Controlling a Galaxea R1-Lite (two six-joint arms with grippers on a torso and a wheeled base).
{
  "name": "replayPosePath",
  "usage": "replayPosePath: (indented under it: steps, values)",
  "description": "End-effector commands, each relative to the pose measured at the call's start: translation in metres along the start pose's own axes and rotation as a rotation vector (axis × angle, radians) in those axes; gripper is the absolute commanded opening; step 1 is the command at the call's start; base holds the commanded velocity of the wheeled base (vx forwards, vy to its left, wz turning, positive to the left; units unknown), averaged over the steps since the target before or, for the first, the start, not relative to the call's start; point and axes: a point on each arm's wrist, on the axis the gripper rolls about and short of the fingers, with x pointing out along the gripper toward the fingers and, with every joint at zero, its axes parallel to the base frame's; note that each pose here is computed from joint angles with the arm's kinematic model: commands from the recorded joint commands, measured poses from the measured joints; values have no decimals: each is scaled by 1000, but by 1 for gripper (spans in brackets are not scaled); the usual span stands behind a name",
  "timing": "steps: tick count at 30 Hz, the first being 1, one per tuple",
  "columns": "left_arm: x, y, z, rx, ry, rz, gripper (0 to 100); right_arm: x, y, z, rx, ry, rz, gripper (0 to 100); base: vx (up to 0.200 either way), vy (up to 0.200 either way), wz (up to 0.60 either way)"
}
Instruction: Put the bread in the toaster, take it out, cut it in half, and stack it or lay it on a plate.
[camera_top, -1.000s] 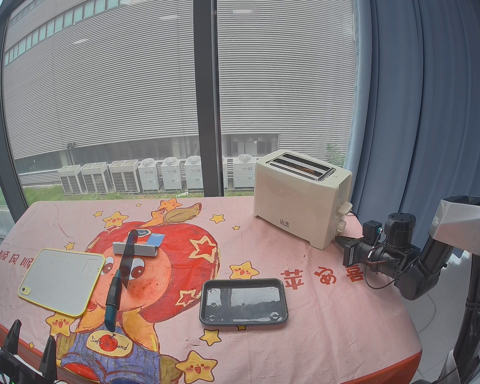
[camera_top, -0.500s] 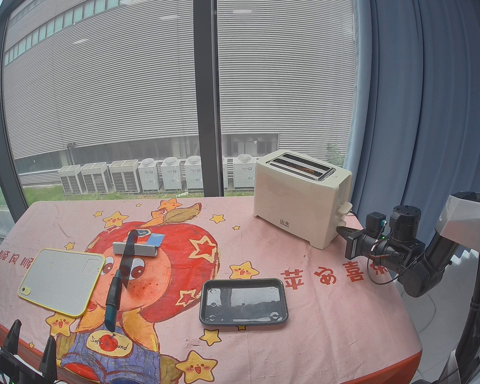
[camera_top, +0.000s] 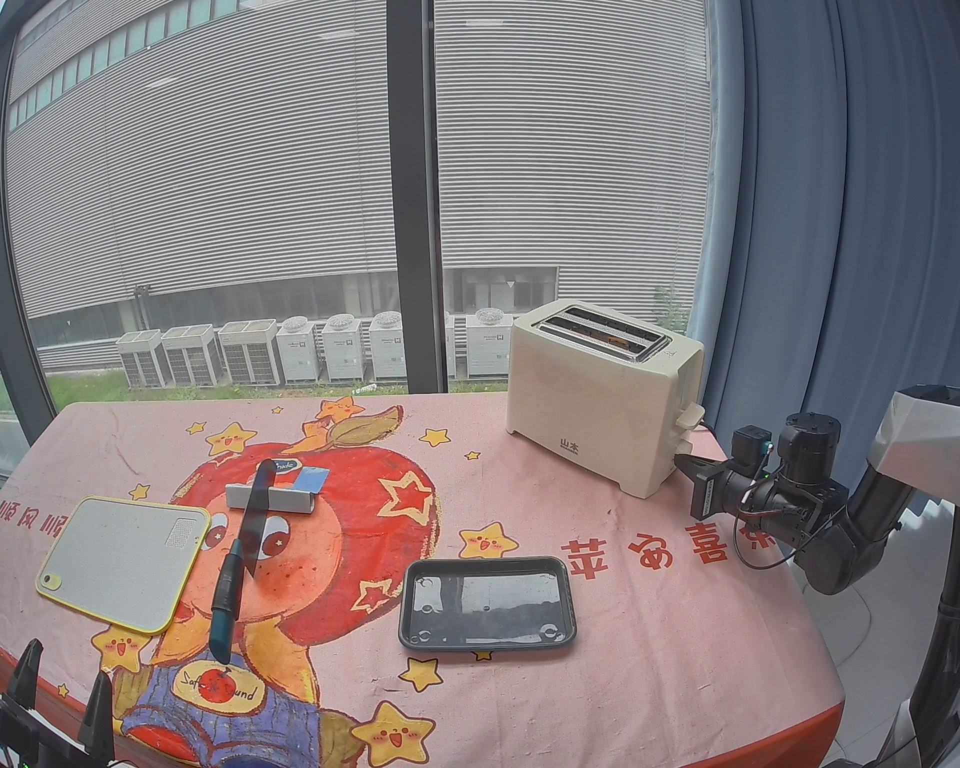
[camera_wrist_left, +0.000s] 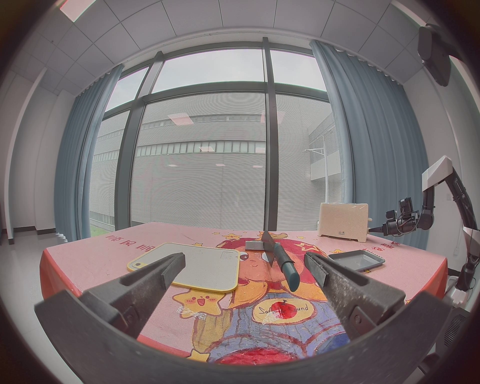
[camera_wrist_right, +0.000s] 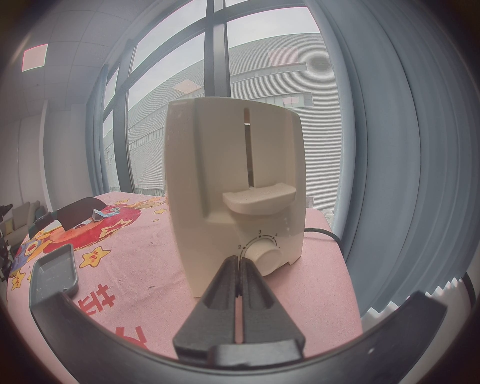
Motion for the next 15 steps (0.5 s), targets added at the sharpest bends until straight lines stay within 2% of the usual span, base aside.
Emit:
replayPosePath:
  steps: [1,15]
  values:
    - [0,0,-4,0,4,-1,100,2,-1,-6,3,15,-1,0,0,0,0]
    - [0,0,-4,0,4,-1,100,7,-9,-11,10,29,-19,0,0,0,0]
